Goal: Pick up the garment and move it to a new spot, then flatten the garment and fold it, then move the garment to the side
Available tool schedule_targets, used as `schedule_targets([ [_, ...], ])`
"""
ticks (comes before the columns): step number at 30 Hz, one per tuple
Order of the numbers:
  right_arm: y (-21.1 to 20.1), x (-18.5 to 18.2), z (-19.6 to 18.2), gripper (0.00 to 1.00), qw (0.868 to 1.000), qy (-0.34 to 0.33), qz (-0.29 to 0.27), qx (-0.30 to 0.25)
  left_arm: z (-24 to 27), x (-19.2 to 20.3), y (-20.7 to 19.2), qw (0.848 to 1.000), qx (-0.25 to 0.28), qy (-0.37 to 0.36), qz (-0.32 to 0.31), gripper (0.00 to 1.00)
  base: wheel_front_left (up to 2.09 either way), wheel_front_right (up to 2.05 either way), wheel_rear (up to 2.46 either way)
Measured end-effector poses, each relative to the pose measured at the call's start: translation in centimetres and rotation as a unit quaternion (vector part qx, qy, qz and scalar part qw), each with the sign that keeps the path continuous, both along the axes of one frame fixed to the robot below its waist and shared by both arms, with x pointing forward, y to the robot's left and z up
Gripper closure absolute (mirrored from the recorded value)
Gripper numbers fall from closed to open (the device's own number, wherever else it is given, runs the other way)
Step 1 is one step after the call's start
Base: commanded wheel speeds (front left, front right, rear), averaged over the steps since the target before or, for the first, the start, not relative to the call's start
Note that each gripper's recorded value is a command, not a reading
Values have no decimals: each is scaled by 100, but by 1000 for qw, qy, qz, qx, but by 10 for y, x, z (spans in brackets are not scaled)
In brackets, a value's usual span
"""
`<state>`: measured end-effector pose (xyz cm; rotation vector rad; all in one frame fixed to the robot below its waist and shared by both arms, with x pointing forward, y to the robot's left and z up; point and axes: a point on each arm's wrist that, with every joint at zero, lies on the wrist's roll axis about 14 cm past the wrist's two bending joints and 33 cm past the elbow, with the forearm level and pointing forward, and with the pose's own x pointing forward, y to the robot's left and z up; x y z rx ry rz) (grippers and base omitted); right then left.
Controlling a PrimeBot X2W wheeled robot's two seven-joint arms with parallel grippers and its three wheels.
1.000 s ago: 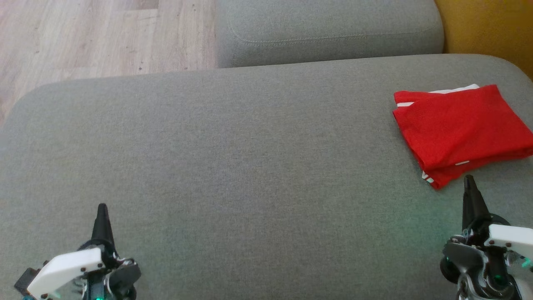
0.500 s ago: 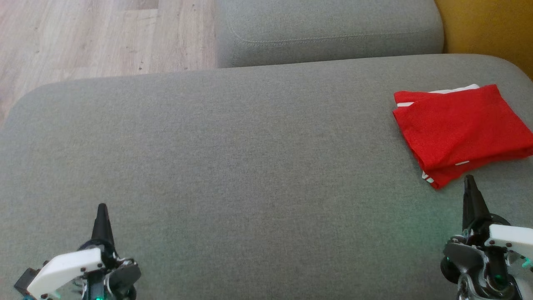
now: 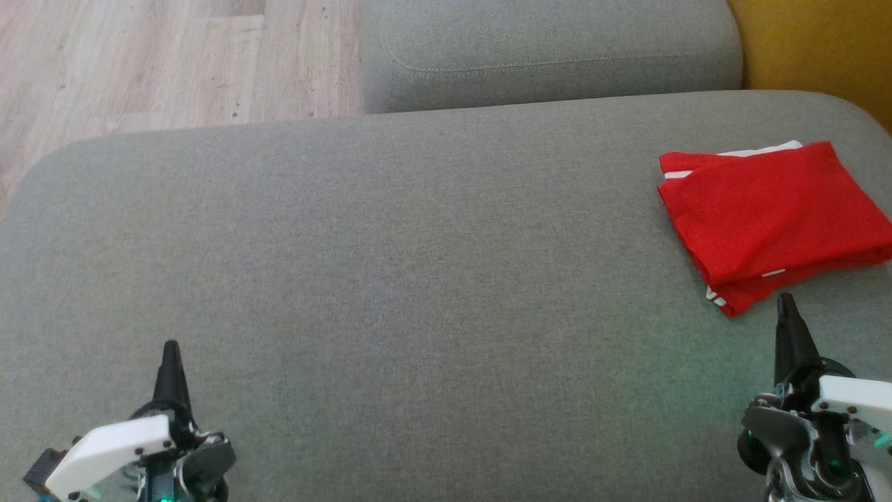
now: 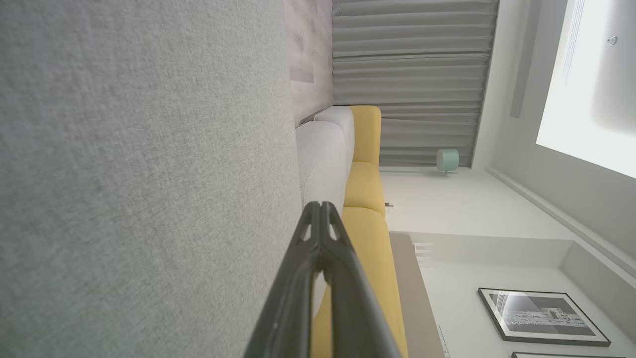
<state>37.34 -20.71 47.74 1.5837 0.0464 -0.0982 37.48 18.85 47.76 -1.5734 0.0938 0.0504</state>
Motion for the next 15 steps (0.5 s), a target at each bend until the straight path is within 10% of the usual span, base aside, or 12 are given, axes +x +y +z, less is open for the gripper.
schedule_targets([
  [15, 0, 0, 0, 100, 1000, 0, -1, 0, 0, 0, 0, 1000, 0, 0, 0, 100, 0, 0, 0],
])
